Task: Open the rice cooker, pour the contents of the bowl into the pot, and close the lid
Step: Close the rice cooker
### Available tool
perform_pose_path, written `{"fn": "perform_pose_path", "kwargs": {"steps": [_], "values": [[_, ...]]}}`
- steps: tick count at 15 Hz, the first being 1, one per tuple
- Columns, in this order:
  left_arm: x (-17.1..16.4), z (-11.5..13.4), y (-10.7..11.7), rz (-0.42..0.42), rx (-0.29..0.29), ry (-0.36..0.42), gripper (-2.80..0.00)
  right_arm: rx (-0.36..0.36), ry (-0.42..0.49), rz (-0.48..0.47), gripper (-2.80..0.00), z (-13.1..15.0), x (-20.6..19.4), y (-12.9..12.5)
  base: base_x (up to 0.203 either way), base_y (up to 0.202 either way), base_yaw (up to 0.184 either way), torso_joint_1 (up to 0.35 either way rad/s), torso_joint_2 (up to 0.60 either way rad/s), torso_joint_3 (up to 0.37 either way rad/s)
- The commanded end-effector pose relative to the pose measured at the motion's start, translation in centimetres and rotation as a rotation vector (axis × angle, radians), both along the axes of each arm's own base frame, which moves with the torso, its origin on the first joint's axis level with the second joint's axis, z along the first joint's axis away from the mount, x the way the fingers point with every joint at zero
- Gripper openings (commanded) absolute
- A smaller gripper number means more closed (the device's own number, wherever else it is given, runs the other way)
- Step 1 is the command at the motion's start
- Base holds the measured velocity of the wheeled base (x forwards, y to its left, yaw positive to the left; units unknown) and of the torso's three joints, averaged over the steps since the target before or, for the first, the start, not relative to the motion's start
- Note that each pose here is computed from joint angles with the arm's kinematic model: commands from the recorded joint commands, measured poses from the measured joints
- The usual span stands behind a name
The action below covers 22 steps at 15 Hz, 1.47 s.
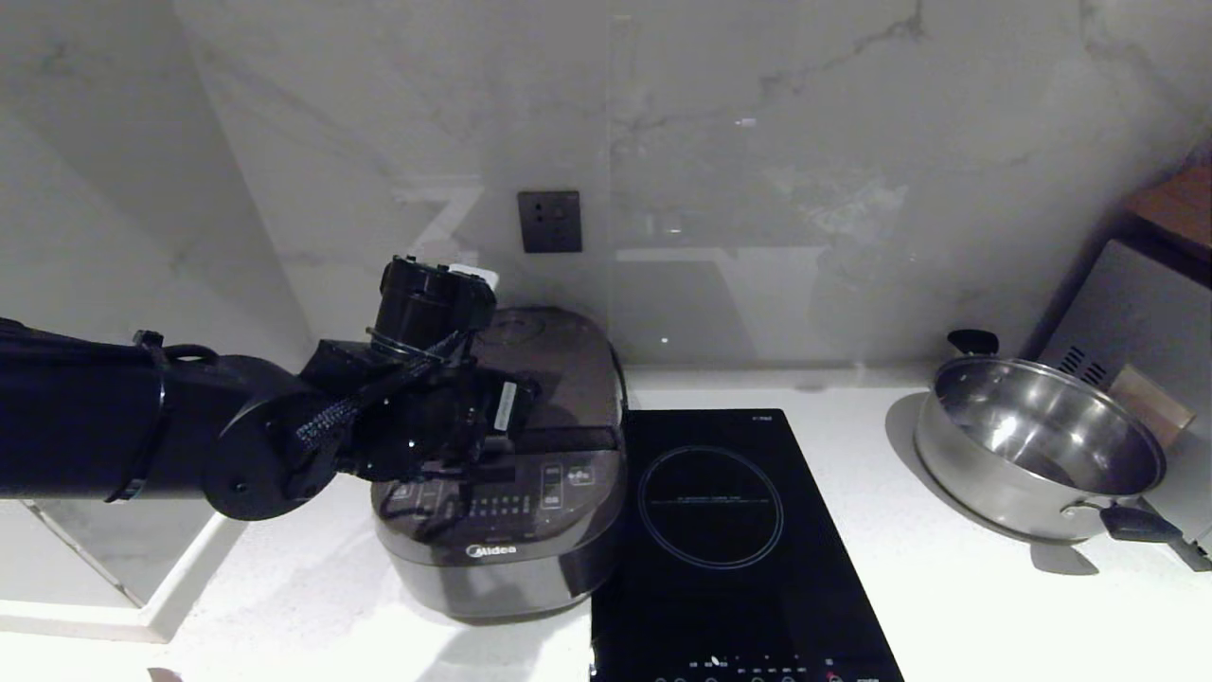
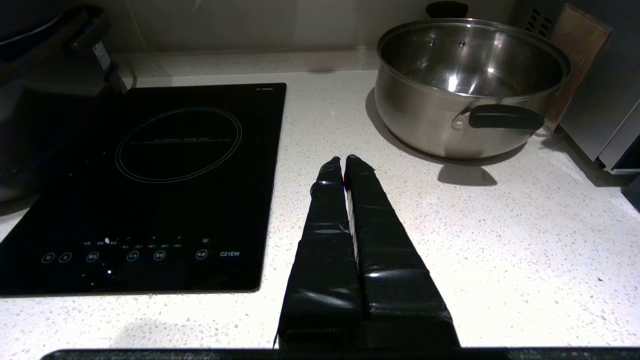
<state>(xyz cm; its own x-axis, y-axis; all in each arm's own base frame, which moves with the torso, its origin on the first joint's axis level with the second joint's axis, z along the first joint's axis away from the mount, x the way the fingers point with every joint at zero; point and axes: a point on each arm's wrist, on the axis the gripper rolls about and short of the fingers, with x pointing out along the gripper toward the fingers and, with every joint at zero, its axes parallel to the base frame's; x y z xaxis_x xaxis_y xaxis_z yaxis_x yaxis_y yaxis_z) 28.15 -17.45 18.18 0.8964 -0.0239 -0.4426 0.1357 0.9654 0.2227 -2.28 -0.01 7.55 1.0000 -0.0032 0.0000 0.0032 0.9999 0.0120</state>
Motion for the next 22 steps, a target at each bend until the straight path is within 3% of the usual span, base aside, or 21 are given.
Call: {"fn": "perform_pose_path", "kwargs": {"steps": [1,5,9,22], "values": [[-0.6,-0.8,0.3,-0.016,0.01,0.033,0.0,0.0,0.0,0.0,-2.8,0.0,0.0,0.0,0.0,0.0,0.0,0.0,0.0,0.0],[-0.6,-2.9,0.3,-0.045,0.028,0.105,0.0,0.0,0.0,0.0,-2.8,0.0,0.0,0.0,0.0,0.0,0.0,0.0,0.0,0.0],[-0.2,-3.4,0.0,-0.047,0.015,0.12,0.0,0.0,0.0,0.0,-2.8,0.0,0.0,0.0,0.0,0.0,0.0,0.0,0.0,0.0],[-0.5,-6.6,-0.6,-0.07,0.082,0.238,0.0,0.0,0.0,0.0,-2.8,0.0,0.0,0.0,0.0,0.0,0.0,0.0,0.0,0.0]]}}
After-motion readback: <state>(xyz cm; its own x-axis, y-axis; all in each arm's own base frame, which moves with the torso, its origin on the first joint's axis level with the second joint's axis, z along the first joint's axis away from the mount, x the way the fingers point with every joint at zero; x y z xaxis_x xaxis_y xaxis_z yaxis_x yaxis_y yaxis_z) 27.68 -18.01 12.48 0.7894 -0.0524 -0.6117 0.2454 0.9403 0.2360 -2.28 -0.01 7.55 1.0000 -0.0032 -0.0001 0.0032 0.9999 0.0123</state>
